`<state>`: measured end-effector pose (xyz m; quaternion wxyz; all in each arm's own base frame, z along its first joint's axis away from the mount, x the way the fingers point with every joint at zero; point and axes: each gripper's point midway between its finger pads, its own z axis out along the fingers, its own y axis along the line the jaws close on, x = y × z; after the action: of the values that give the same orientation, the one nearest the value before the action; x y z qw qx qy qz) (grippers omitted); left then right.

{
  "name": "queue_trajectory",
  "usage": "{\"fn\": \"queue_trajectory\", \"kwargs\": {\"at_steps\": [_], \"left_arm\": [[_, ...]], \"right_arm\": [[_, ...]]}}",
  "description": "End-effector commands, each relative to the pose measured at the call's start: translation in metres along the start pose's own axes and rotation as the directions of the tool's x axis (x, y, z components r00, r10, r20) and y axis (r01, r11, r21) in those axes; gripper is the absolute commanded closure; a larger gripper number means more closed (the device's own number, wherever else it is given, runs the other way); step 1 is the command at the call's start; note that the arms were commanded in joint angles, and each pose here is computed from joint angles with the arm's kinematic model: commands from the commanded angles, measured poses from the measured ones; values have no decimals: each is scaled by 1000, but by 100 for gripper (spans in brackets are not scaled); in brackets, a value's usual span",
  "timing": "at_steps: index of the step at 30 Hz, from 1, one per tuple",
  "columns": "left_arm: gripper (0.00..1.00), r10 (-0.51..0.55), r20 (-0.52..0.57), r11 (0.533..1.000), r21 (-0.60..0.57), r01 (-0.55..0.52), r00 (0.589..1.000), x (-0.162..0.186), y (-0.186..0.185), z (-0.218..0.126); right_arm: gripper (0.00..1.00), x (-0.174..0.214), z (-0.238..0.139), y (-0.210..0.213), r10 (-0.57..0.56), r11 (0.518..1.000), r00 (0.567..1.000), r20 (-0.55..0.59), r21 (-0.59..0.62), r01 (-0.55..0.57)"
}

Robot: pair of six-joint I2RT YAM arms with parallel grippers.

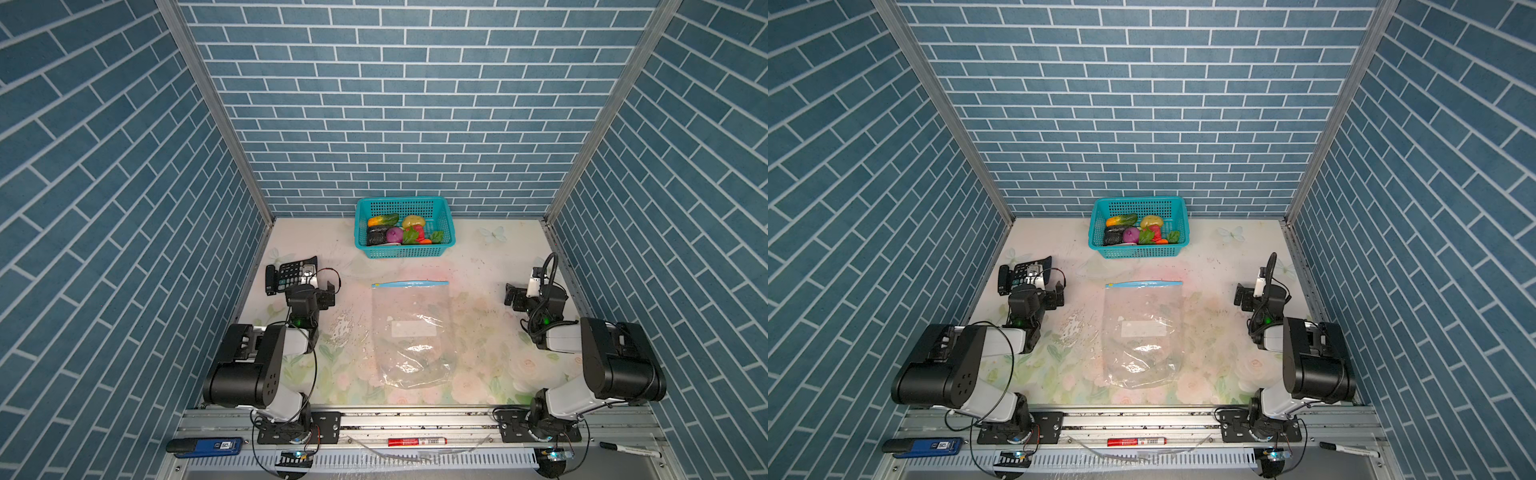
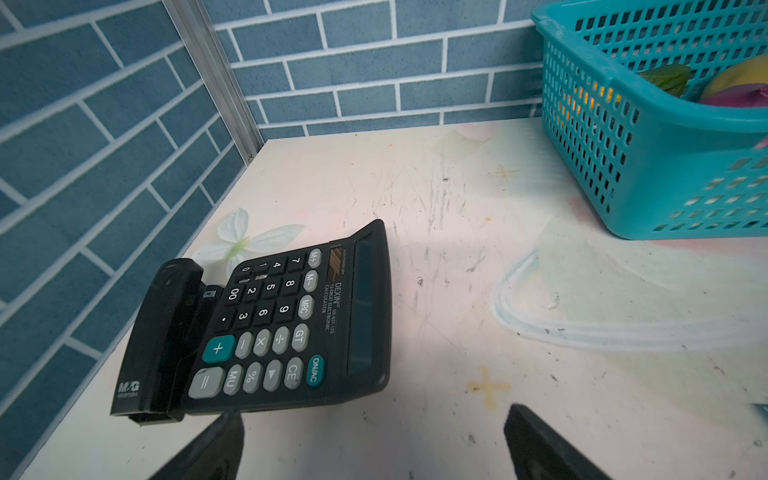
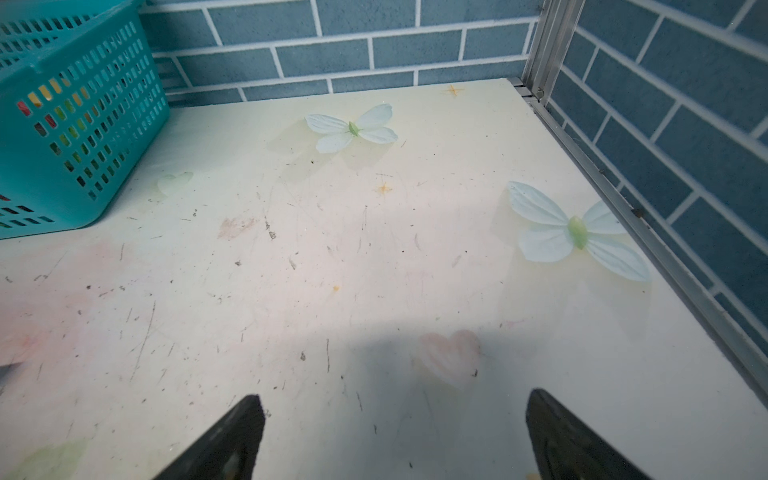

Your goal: Place the food in the zip-top bag and seal the zipper

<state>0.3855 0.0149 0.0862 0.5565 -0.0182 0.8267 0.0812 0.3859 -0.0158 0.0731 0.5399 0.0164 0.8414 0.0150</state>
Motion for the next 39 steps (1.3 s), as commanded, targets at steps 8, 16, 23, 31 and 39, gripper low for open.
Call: {"fn": "queue_trajectory", "kwargs": {"at_steps": [8,16,23,31,39], "left_arm": [[1,2,30,1000,-15,-1,1000,-10,3,4],[1,11,35,999,-38,-10,999,-13,4,2],[1,45,-17,998,-39,-46,999,-44,3,-7],[1,83,-39,995,-55,-85,996,-79,-21,5],[1,-142,-164,983,94,158,976,-126,-64,40]], "right_arm": [[1,-17,3,0,-23,1000,999,47,13,23],[3,-22,-8,2,-71,995,992,100,82,63],[3,-53,-30,10,-122,986,987,107,126,108],[1,-95,-33,38,107,992,994,6,61,-107],[1,-124,-5,76,318,944,933,-168,-30,-327]]}}
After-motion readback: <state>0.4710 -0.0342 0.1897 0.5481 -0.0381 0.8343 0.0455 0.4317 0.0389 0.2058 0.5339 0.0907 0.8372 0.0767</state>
